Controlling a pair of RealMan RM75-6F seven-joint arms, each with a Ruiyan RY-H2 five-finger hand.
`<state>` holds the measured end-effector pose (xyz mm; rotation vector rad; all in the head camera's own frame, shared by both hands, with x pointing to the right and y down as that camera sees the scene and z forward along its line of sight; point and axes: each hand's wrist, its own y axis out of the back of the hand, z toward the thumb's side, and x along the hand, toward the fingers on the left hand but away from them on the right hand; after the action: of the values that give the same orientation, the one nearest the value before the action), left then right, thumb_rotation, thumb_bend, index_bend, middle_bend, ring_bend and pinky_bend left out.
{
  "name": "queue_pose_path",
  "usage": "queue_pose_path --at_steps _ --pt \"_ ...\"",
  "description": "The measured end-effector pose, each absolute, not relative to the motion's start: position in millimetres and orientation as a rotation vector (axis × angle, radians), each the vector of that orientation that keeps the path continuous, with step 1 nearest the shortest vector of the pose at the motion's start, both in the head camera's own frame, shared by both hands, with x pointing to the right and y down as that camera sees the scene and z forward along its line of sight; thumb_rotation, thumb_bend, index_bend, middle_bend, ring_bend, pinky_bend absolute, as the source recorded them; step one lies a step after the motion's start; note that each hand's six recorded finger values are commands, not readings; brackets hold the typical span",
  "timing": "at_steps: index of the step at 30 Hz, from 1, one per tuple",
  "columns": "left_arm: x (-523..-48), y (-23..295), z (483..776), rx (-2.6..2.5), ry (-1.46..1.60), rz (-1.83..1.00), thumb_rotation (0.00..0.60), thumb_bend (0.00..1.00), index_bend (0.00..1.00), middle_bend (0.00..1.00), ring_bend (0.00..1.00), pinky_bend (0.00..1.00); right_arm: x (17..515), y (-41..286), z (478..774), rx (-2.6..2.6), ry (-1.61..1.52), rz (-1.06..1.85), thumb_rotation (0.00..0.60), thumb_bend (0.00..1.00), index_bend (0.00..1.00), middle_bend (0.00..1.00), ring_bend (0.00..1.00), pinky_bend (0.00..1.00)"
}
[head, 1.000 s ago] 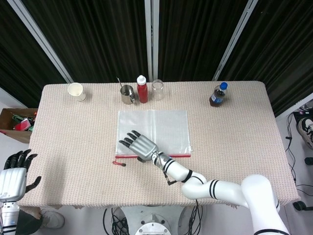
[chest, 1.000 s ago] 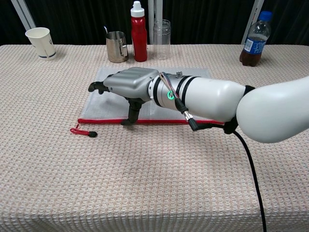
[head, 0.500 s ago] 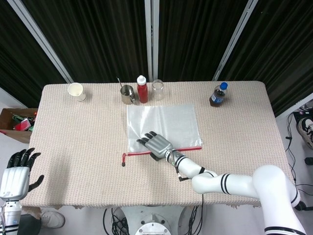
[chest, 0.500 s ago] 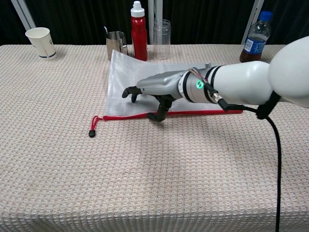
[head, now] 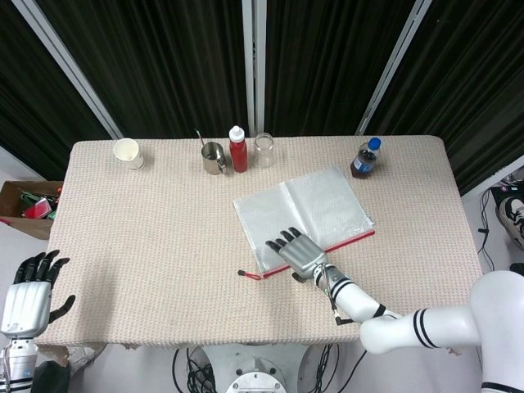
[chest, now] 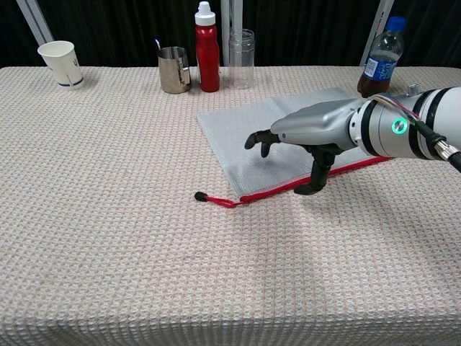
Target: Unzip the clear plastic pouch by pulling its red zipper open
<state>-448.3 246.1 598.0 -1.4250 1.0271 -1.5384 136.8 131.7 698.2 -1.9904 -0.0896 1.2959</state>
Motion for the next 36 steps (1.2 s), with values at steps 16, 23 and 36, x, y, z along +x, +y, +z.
queue_pose_path --at_steps 16,23,36 --pt "-454.0 252.0 593.8 -1.414 1.042 -1.548 0.6 0.19 0.24 0.14 0.11 0.15 70.3 173.0 710.8 -2.092 -0.012 1.081 0.6 0.32 0.05 0.14 0.0 0.0" --pt "-453.8 252.5 594.9 -1.415 1.044 -1.546 0.6 0.19 0.24 0.14 0.11 0.15 72.2 183.9 705.6 -2.115 -0.011 1.046 0.6 0.32 0.03 0.26 0.0 0.0" --pt "-445.5 248.8 596.0 -1.425 1.036 -1.53 0.6 0.19 0.24 0.14 0.11 0.15 92.9 196.9 678.6 -2.097 -0.033 0.943 0.6 0.3 0.1 0.22 0.02 0.0"
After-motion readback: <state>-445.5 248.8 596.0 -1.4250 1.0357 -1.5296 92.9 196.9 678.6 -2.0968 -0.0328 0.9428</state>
